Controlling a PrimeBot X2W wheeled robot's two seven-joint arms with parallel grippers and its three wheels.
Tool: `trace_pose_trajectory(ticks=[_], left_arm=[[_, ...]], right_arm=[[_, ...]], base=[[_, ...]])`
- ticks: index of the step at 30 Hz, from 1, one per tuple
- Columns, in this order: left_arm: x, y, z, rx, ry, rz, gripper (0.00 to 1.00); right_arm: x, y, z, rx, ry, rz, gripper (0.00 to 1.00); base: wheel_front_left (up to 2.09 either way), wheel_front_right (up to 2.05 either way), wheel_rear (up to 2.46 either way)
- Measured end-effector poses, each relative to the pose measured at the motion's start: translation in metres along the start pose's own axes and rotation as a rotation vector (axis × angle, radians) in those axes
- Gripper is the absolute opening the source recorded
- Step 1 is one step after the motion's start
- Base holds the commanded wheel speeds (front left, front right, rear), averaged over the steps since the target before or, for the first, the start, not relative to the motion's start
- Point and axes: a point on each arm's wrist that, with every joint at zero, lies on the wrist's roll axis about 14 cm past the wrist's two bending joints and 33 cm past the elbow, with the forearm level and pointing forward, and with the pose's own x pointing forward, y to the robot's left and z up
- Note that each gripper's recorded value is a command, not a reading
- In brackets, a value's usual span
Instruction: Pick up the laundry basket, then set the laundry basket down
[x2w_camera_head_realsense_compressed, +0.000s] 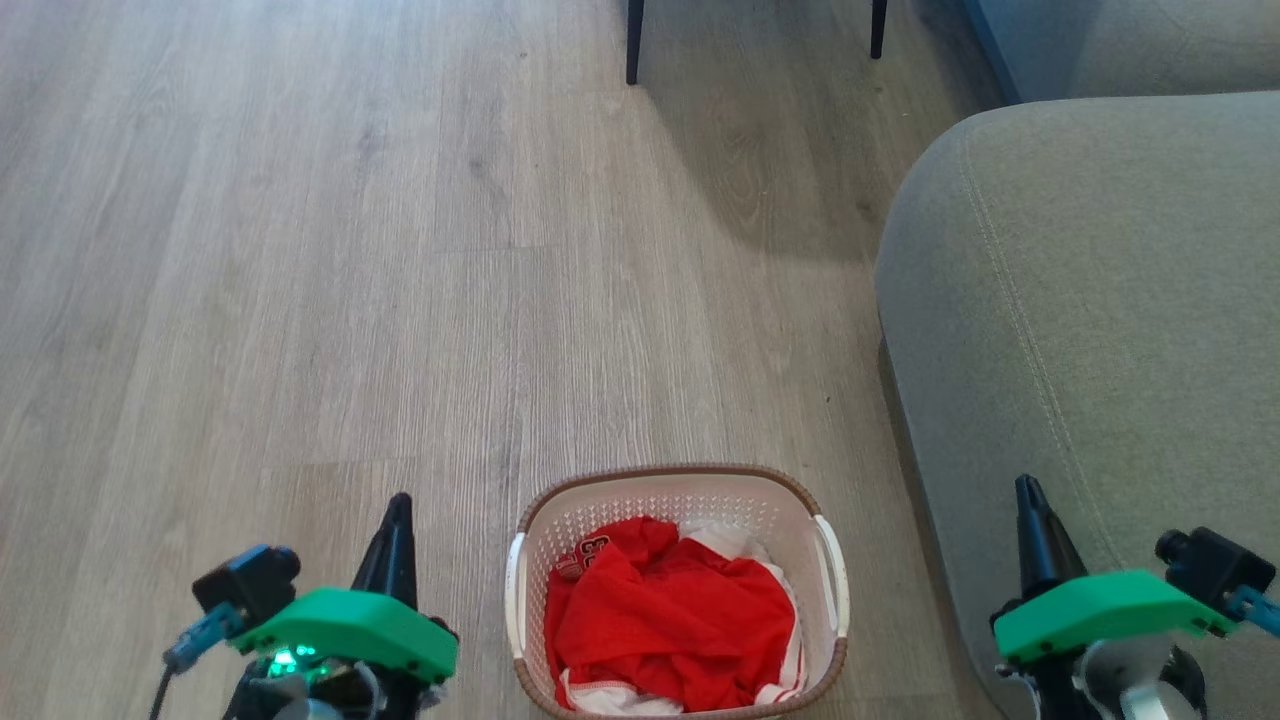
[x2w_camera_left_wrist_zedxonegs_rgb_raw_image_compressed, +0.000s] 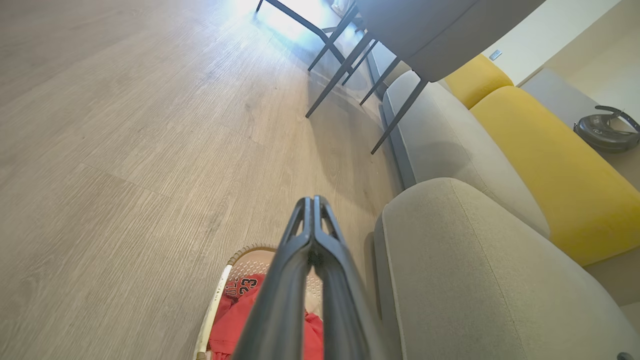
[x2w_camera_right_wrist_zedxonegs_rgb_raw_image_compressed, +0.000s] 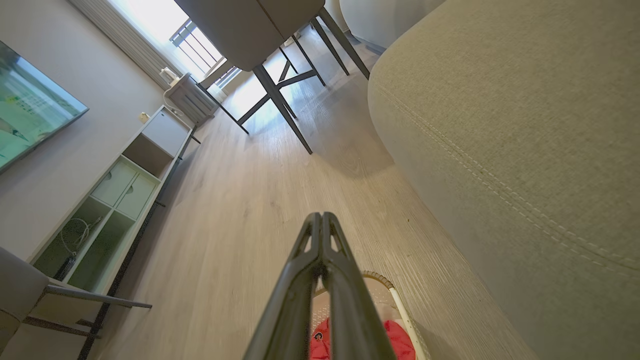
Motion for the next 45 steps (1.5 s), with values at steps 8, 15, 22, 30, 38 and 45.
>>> trace_pose_trajectory(ticks=[8, 15, 22, 30, 38, 45], left_arm=[[0.001, 0.006, 0.001, -0.087, 0.013, 0.018, 0.00], [0.002, 0.011, 0.004, -0.166, 0.014, 0.029, 0.00], [0.005, 0.011, 0.007, -0.240, 0.017, 0.026, 0.00], [0.007, 0.014, 0.012, -0.330, 0.010, 0.030, 0.00], [0.007, 0.020, 0.014, -0.419, 0.010, 0.041, 0.00], [0.008, 0.022, 0.017, -0.494, 0.007, 0.036, 0.00]], right_arm=[[0.002, -0.003, 0.002, 0.082, 0.000, -0.016, 0.00], [0.002, -0.008, 0.002, 0.152, 0.005, -0.036, 0.00], [0.002, -0.014, 0.002, 0.223, 0.007, -0.057, 0.00], [0.006, -0.014, 0.008, 0.305, -0.005, -0.058, 0.00], [0.005, -0.020, 0.008, 0.383, 0.001, -0.077, 0.00], [0.005, -0.024, 0.009, 0.454, 0.000, -0.089, 0.00]], base=[[0.00, 0.00, 0.00], [0.00, 0.00, 0.00], [0.00, 0.00, 0.00], [0.00, 0.00, 0.00], [0.00, 0.00, 0.00], [0.00, 0.00, 0.00]])
